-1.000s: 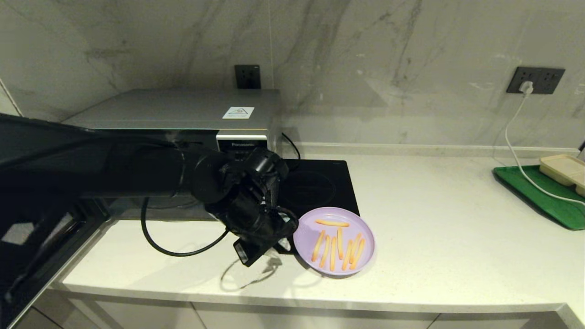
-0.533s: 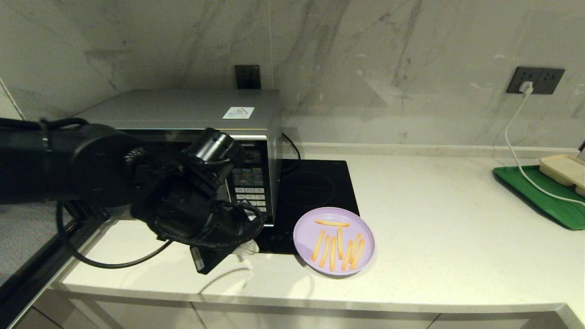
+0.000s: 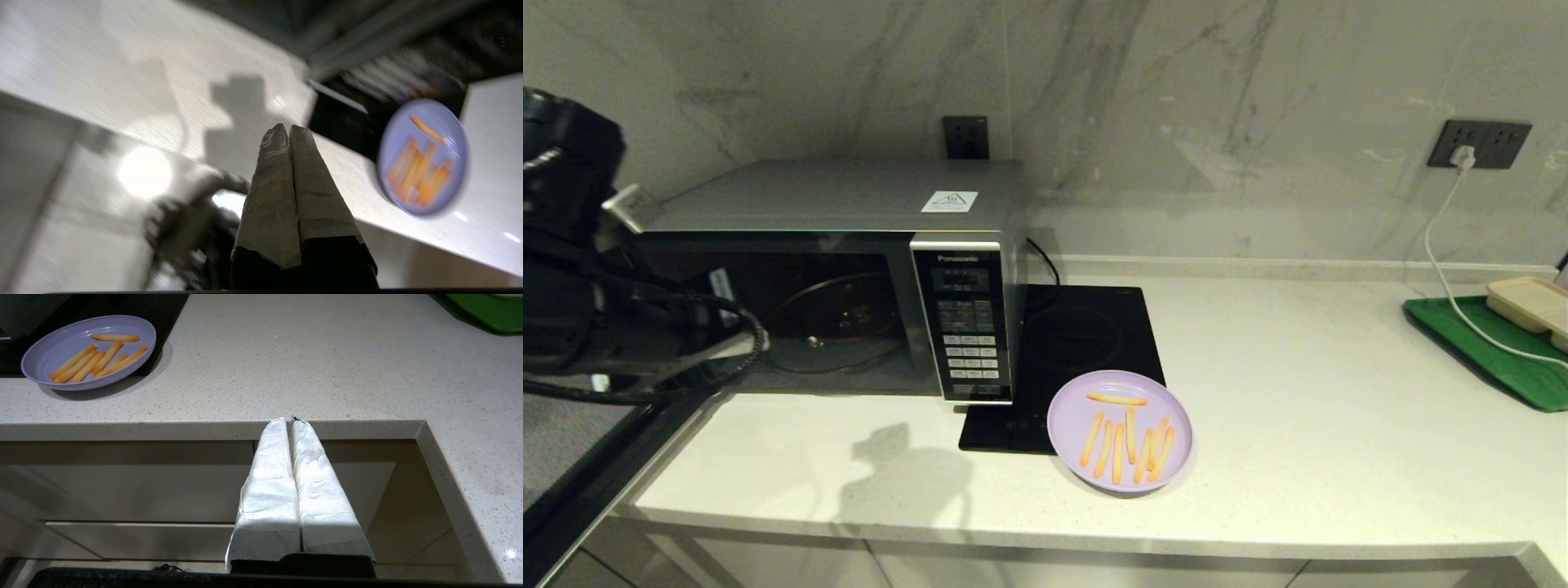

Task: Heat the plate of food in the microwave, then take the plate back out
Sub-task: Close the microwave oven

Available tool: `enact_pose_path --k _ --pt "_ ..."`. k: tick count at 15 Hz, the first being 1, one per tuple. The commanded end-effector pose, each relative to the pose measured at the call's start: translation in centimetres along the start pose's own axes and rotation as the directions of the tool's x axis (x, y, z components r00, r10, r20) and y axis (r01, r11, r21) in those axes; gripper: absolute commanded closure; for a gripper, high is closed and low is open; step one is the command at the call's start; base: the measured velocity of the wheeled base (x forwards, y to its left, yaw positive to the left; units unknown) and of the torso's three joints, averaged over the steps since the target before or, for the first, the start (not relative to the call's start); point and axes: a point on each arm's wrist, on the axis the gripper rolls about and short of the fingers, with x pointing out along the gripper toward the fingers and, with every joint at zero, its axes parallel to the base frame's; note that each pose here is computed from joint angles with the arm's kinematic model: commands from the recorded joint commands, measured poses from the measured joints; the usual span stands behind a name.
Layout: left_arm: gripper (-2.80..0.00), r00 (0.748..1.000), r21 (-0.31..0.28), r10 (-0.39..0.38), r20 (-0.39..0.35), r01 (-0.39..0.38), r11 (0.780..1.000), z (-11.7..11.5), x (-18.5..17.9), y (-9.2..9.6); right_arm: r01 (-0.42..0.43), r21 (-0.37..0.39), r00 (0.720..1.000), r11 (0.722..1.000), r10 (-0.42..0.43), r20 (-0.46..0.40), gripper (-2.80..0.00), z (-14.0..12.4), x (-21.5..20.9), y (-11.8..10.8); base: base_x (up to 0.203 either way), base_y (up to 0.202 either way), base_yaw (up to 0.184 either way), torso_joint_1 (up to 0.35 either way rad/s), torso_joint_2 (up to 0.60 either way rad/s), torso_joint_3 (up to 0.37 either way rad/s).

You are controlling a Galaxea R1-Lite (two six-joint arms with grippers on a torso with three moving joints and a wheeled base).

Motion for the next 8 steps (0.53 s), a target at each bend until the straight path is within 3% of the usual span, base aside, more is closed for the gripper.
enact_pose_path --k 1,2,4,6,8 --pt "0.00 0.982 0.117 0.069 0.176 -0.090 0.989 1.9 -3.2 3.4 0.000 0.000 1.000 1.000 0.000 -0.002 0.00 0.0 0.0 0.0 0.000 0.000 0.000 0.000 0.00 0.000" --pt "0.00 0.968 0.184 0.092 0.235 -0.138 0.973 2.5 -4.1 4.2 0.000 0.000 1.000 1.000 0.000 -0.002 0.00 0.0 0.0 0.0 0.000 0.000 0.000 0.000 0.00 0.000" --pt "0.00 0.936 0.251 0.124 0.330 -0.213 0.944 3.3 -5.5 5.3 0.000 0.000 1.000 1.000 0.000 -0.002 0.00 0.0 0.0 0.0 0.000 0.000 0.000 0.000 0.00 0.000" --pt "0.00 0.893 0.265 0.115 0.436 -0.249 0.932 4.2 -6.5 5.5 0.000 0.000 1.000 1.000 0.000 -0.002 0.00 0.0 0.0 0.0 0.000 0.000 0.000 0.000 0.00 0.000" --pt "0.00 0.865 0.246 0.147 0.479 -0.293 0.924 5.2 -7.0 6.5 0.000 0.000 1.000 1.000 0.000 -0.002 0.00 0.0 0.0 0.0 0.000 0.000 0.000 0.000 0.00 0.000"
